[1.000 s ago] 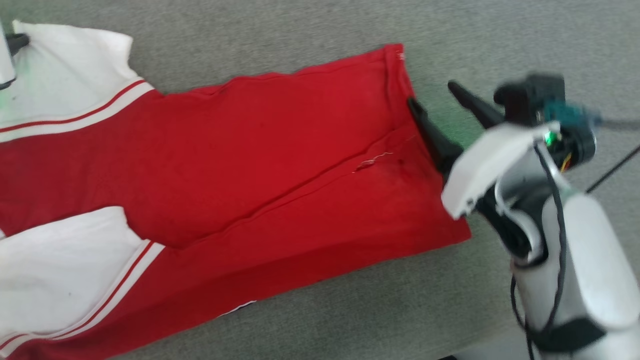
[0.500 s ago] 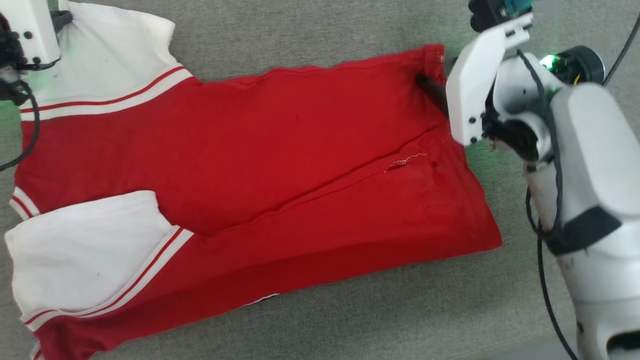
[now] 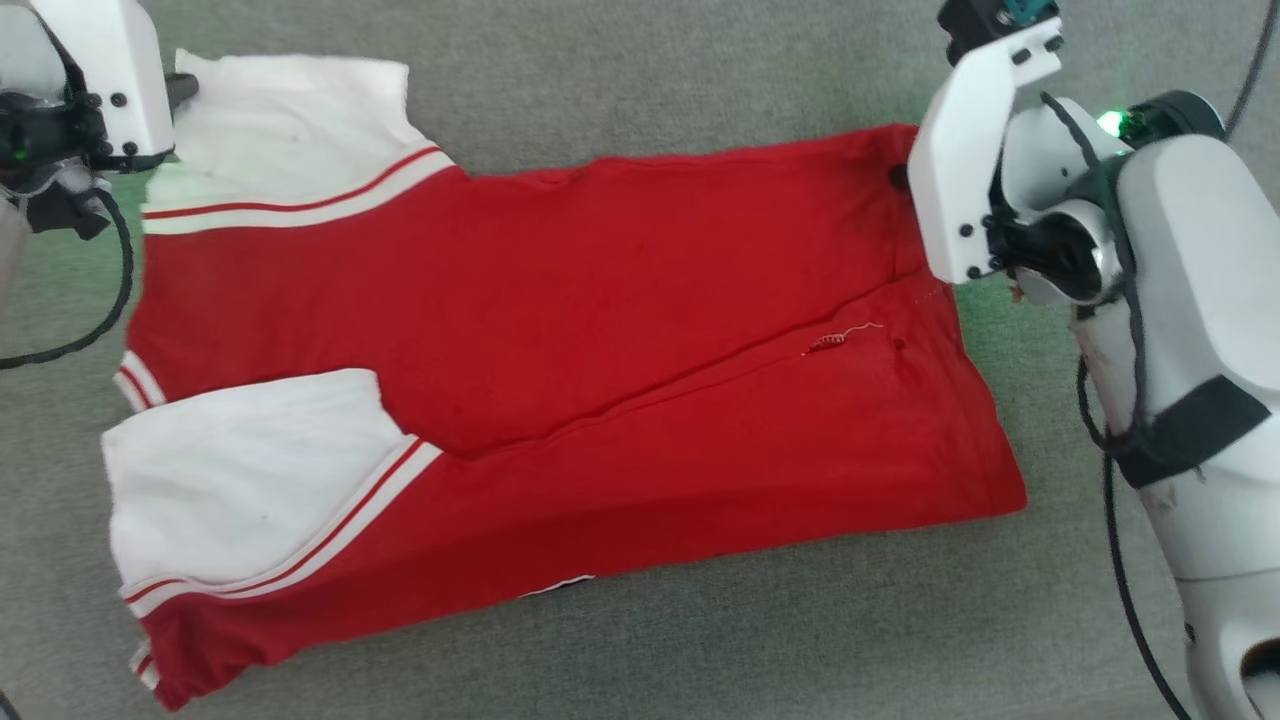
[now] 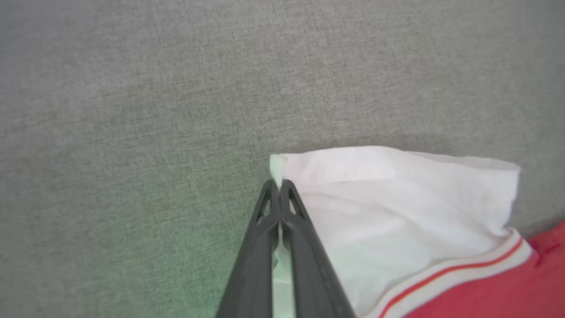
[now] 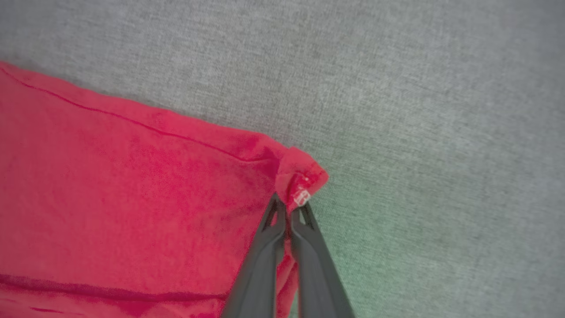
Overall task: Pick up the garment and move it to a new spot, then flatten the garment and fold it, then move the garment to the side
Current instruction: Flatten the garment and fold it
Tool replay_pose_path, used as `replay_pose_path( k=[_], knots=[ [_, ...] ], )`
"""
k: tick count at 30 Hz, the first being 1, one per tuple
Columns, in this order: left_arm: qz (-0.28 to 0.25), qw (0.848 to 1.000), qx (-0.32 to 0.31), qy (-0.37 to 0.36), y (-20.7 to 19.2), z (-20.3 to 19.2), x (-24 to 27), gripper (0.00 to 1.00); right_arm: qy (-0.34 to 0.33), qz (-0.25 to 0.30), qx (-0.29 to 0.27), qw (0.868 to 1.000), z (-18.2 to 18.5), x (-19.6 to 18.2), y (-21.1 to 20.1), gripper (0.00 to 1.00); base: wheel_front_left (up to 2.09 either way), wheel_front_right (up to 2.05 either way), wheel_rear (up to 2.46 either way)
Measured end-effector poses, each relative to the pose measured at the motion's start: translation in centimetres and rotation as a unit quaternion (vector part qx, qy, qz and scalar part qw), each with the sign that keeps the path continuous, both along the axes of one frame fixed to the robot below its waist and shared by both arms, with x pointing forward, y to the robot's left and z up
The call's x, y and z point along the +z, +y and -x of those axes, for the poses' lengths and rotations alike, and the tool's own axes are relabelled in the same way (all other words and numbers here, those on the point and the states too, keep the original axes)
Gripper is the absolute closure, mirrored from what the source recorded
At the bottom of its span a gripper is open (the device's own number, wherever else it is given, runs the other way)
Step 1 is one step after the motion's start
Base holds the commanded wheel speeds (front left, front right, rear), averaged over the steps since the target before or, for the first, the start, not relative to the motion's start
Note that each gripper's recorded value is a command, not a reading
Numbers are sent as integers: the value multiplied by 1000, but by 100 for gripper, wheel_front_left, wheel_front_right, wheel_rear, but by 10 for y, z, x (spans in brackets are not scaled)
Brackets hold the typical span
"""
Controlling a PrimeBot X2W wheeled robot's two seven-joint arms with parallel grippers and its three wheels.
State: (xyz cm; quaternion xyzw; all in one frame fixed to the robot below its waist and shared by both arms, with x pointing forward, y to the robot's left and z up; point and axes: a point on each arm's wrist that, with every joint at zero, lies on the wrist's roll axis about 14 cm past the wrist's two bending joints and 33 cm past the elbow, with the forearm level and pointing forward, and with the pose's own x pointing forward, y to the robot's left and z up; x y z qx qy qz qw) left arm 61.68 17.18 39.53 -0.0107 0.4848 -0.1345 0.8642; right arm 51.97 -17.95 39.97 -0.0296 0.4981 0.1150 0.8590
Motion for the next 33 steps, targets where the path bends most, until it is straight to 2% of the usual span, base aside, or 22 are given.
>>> replay_pose_path(
  k=[7,21,27,33],
  knots=[
    [-10,1000,-15,-15,-1,15,37,100,-40,1,17,999,8,28,0,100,0,0,0],
    [-38,999,-27,-19,15,76,81,100,-95,-4,51,994,39,79,4,100,0,0,0],
    [-42,999,-31,-16,18,114,92,100,-84,-11,59,995,62,82,7,100,0,0,0],
    [-38,999,-25,23,18,162,85,100,-52,-19,52,997,86,68,5,100,0,0,0]
  ],
)
